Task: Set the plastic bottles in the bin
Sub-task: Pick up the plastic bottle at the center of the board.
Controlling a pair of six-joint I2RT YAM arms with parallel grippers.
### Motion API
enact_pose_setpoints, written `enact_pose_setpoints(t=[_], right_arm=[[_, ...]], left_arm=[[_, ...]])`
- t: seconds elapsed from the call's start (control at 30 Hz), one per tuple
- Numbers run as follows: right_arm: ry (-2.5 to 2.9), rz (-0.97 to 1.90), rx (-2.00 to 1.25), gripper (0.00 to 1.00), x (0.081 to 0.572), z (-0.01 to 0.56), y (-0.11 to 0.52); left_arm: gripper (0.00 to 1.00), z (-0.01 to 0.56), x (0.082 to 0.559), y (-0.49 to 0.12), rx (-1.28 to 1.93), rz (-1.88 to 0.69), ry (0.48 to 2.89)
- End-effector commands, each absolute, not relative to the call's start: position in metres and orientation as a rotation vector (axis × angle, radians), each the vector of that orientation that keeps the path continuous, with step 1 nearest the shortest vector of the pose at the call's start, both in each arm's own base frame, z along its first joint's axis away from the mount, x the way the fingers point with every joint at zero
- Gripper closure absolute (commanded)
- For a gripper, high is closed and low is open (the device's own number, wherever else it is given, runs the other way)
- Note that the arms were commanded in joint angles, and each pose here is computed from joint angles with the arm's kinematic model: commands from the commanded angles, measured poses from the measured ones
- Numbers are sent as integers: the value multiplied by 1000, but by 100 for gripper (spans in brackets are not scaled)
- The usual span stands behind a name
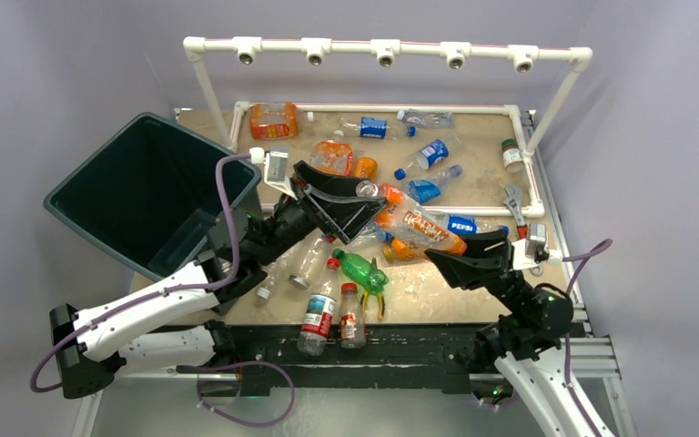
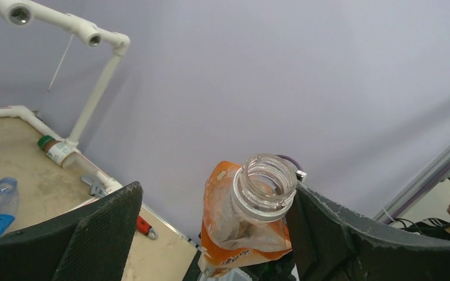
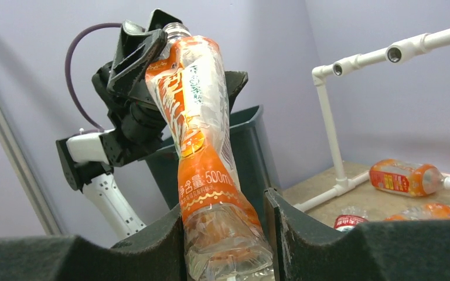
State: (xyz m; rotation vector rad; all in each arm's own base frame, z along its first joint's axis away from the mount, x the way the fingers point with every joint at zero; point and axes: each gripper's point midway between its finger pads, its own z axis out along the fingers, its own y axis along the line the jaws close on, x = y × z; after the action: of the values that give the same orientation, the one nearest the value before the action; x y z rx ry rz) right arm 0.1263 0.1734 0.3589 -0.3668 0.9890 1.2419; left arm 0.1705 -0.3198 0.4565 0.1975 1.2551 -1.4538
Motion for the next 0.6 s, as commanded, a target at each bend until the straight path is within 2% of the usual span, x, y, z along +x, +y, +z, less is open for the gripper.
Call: enact_pose_setpoints(t=[0.0,0.23,0.47,0.57], right_arm=[[886,1274,-358,100,115,378,168],[901,1279,-358,100,117,373,170],[908,1278,-351,100,119,371,170],[911,1280,-351,100,119,370,170]], left_arm=[[15,498,147,-317,258,-1583,1106],[24,501,149,-322,286,-1555,1108],[25,512,150,-322,301,-1534,1104],[38,513,150,-326,321,-1521,1116]])
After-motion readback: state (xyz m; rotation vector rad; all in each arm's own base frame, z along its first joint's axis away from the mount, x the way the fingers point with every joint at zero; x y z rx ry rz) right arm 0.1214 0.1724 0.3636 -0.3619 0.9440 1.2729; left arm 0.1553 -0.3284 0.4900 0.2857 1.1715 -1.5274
